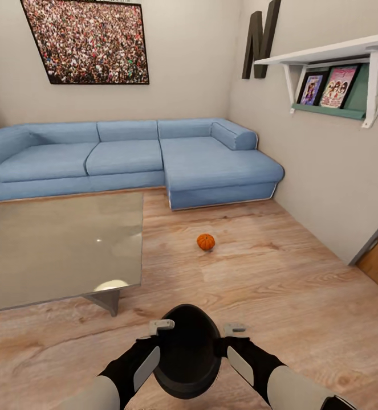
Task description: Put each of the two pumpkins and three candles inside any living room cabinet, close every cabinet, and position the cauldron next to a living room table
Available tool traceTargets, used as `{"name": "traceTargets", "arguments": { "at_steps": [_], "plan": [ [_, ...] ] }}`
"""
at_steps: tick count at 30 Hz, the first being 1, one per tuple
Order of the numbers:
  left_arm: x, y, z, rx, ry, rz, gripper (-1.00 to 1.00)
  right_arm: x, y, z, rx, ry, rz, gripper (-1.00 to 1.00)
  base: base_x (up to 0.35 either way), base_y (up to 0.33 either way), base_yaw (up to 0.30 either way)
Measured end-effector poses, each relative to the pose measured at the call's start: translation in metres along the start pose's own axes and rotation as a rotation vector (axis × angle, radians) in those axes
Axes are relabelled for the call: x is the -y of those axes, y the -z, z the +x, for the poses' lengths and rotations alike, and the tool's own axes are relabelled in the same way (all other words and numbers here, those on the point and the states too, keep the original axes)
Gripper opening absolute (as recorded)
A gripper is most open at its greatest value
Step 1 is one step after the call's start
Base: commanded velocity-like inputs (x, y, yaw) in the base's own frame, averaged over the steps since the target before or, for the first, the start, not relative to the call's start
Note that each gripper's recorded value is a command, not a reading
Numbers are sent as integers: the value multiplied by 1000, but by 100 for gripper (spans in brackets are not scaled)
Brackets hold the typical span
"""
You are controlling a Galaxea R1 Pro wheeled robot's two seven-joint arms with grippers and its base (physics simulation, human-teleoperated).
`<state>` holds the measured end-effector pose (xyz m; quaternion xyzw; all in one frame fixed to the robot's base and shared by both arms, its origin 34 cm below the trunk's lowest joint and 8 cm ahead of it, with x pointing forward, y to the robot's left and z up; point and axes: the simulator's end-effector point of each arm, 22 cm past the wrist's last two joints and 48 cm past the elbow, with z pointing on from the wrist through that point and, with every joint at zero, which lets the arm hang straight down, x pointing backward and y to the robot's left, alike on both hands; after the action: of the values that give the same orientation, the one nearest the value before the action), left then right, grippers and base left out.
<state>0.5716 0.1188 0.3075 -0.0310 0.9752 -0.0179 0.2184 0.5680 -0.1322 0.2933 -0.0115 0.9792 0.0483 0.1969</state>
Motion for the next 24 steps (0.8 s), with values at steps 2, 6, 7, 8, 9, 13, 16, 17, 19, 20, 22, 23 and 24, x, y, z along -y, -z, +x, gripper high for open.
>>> {"name": "traceTargets", "arguments": {
  "at_steps": [2, 6, 7, 8, 9, 13, 16, 17, 19, 20, 22, 23, 24],
  "plan": [
    [0, 0, -1, 2, 0, 0, -100, 0, 0, -1, 1, 2, 0, -100, 0, 33, 146],
    [0, 0, -1, 2, 0, 0, -100, 0, 0, -1, 2, 2, 0, -100, 0, 31, 31],
    [0, 0, -1, 2, 1, 0, -100, 0, 0, -1, 1, 3, 0, -100, 0, 92, 6],
    [0, 0, 0, 1, 1, 0, -100, 0, 0, -1, 1, 3, 0, -100, 0, 124, 3],
    [0, 0, 0, 1, 1, 0, -100, 0, 0, -1, 1, 2, 0, -100, 0, 146, 2],
    [0, 0, 0, 2, 1, 0, -100, 0, 0, -1, 1, 2, 0, -100, 0, 172, 0],
    [0, 0, -1, 3, 0, 0, -100, 0, 0, -1, 3, 1, 0, -100, 0, 37, 0],
    [0, 0, -1, 3, 0, 0, -100, 0, 0, -1, 3, 1, -1, -100, -6, 15, 0],
    [0, 0, -2, 5, 0, 0, -100, 0, 0, -2, 5, 0, -1, -100, -73, 90, 0],
    [0, 0, -2, 9, 2, 0, -100, 0, 0, -3, 8, 2, -1, -100, -140, 176, 0],
    [0, 0, -4, 16, 6, 1, -100, 0, 0, -4, 15, 5, -1, -100, -173, 213, 0],
    [0, 0, -4, 16, 6, 1, -100, 0, 0, -4, 15, 5, -1, -100, -193, 230, 0],
    [0, 0, -3, 14, 6, 1, -100, 0, 0, -4, 13, 5, -1, -100, -198, 234, 0]
  ]
}}
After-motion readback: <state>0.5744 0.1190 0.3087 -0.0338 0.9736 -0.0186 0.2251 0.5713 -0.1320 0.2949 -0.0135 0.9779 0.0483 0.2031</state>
